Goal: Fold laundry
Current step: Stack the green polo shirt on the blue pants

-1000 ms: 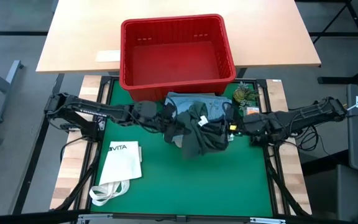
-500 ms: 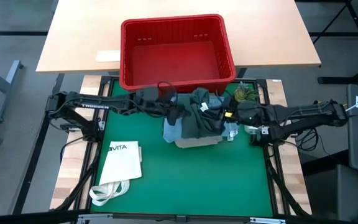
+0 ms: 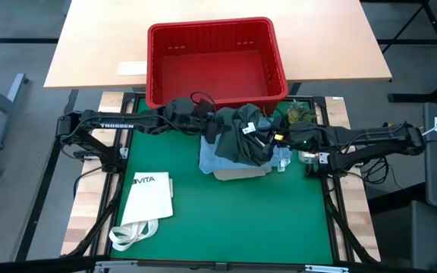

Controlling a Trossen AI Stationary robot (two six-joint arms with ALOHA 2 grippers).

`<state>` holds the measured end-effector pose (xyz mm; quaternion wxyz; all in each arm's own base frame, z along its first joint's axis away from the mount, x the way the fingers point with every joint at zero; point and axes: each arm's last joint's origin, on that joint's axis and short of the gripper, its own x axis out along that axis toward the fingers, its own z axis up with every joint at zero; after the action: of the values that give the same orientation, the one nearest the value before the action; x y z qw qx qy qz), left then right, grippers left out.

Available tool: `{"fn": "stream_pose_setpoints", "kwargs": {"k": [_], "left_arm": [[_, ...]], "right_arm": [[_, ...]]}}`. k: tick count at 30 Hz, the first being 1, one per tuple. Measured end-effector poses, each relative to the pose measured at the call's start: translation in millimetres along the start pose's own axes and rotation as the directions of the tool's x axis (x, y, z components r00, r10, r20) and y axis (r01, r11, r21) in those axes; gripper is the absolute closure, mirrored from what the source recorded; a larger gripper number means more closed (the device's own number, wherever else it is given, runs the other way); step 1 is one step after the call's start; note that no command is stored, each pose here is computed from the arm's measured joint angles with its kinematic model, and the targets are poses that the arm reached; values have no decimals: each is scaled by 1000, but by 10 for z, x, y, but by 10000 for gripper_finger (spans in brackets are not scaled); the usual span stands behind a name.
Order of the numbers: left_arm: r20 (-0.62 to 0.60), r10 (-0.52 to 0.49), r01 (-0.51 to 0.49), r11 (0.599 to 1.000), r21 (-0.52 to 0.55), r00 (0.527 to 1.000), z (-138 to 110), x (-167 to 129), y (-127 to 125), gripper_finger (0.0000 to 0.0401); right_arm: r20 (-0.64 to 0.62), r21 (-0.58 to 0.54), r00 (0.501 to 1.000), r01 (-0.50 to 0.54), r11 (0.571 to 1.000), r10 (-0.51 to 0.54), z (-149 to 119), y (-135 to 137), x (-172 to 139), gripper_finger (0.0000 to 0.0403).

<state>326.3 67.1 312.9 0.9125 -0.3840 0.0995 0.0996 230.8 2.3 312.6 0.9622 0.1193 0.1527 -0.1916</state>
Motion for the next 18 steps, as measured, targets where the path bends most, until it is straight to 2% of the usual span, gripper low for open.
{"fn": "stream_pose_setpoints", "kwargs": {"k": [12,18], "left_arm": [[-28,7,-7,1000,2,1000,-56,4,-25,401],[-94,72,-73,997,1,993,-146,1,11,401]], "right_arm": [[-6,-3,1000,6,1000,-6,20,-56,-140,390],[-79,-46,993,81,996,-84,-64,-113,-163,387]]}}
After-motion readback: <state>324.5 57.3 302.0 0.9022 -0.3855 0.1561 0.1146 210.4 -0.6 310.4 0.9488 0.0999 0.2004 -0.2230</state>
